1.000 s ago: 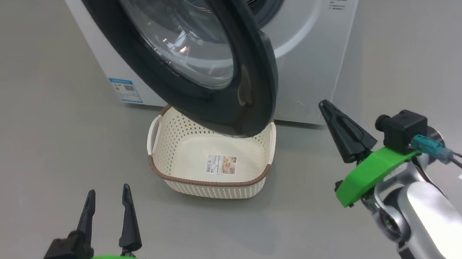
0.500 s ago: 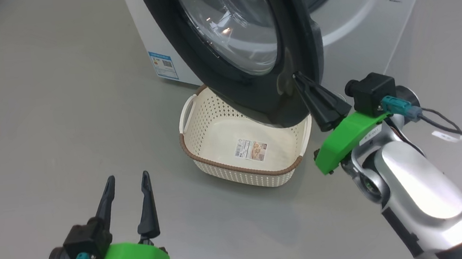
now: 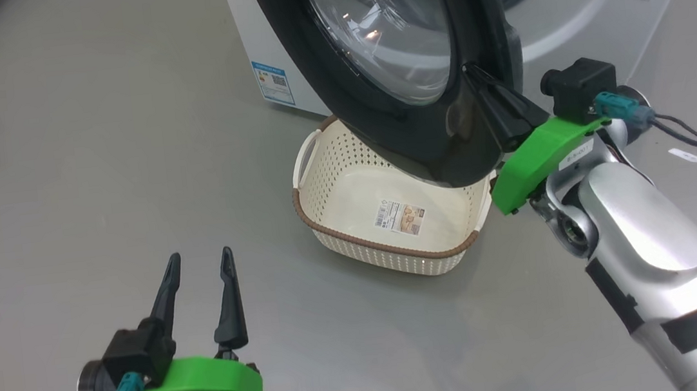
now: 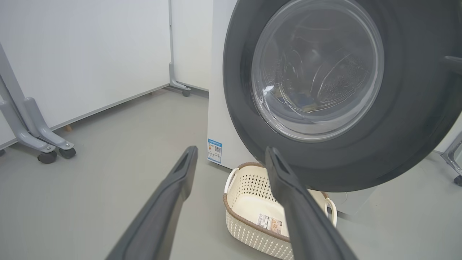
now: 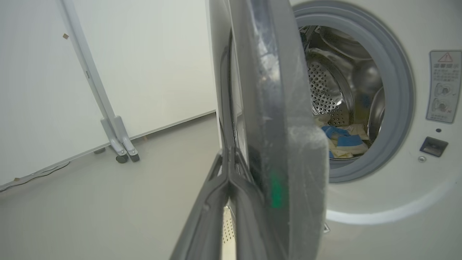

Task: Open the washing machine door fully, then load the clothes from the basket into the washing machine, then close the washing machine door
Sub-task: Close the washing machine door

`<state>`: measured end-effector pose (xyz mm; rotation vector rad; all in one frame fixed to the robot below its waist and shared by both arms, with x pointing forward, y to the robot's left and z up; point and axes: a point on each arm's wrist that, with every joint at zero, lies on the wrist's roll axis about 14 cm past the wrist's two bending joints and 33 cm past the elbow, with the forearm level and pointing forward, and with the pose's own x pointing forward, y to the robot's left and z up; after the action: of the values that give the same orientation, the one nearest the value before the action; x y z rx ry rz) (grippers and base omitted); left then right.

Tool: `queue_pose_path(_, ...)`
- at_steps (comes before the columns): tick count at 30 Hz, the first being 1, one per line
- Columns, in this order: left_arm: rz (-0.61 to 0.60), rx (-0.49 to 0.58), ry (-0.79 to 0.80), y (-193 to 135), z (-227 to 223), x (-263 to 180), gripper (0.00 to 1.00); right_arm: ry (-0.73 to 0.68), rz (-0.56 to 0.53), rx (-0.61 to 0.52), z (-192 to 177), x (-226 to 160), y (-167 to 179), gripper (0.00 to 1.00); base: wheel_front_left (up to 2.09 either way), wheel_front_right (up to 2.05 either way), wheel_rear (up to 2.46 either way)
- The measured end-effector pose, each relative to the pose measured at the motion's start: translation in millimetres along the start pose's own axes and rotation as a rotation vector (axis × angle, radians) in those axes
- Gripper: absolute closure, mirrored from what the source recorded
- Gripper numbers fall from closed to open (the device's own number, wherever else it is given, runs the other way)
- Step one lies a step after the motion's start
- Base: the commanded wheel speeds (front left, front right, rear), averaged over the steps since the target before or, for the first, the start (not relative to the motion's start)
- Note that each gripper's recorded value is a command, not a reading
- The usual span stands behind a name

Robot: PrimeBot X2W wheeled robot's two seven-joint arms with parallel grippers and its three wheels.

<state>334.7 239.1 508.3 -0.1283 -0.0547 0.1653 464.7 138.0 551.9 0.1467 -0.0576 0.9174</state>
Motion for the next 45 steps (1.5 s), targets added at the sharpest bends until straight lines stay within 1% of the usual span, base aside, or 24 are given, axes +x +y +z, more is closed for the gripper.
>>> queue_pose_path(8,0.019,0.009,0.007,5,-3,4,0.00,-0.003,-0.030,0.000,-3,10,-20,1.00,0.00,0.00,0.00)
queue_pose_path(11,0.014,0.008,0.011,2,-4,7,0.00,-0.001,-0.045,0.003,-5,13,-29,1.00,0.00,0.00,0.00)
queue_pose_path(23,0.022,0.001,0.012,2,-6,15,0.00,0.010,-0.133,-0.031,0,32,-85,1.00,0.00,0.00,0.00)
queue_pose_path(34,0.032,0.026,0.009,8,-3,24,0.00,0.039,-0.209,-0.071,-2,54,-138,1.00,0.00,0.00,0.00)
queue_pose_path(45,0.062,0.017,0.019,12,-5,28,0.00,0.073,-0.241,-0.119,-11,75,-172,1.00,0.00,0.00,0.00)
